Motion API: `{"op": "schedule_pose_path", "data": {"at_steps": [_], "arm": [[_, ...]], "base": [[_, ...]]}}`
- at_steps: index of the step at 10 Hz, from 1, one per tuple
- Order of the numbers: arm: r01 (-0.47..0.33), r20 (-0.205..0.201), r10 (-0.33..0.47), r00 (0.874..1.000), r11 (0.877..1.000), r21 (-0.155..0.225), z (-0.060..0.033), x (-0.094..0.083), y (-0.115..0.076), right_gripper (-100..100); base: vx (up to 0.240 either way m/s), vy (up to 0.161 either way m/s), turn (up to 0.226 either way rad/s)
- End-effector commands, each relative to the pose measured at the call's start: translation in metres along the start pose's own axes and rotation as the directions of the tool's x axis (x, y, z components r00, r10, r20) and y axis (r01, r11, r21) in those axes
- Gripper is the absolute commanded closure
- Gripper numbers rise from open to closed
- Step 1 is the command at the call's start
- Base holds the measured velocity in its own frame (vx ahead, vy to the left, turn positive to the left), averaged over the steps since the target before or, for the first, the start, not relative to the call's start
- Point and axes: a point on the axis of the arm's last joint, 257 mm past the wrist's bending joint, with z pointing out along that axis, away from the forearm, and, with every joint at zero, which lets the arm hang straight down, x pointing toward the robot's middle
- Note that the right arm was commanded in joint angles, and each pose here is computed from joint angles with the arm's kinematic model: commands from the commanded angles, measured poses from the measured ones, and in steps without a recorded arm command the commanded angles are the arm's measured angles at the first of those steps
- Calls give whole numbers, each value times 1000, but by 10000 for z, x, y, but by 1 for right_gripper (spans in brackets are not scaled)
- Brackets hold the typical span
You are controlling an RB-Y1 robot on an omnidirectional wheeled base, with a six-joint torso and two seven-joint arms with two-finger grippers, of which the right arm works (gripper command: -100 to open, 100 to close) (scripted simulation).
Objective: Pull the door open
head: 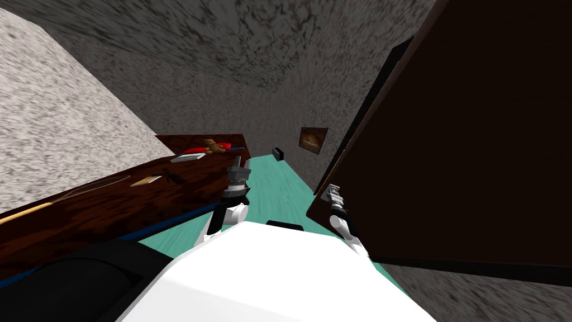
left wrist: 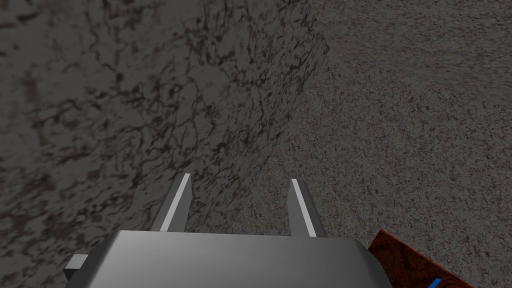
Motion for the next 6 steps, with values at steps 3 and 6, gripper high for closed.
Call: {"op": "schedule_pose_path", "data": {"at_steps": [3,6], "arm": [[-3,2,3,1000,999,39,-54,-14,-93,100],[-4,1,4,1000,998,65,-89,-8,-138,100]], "base": [[-200,-40,109],[-201,-37,111]]}}
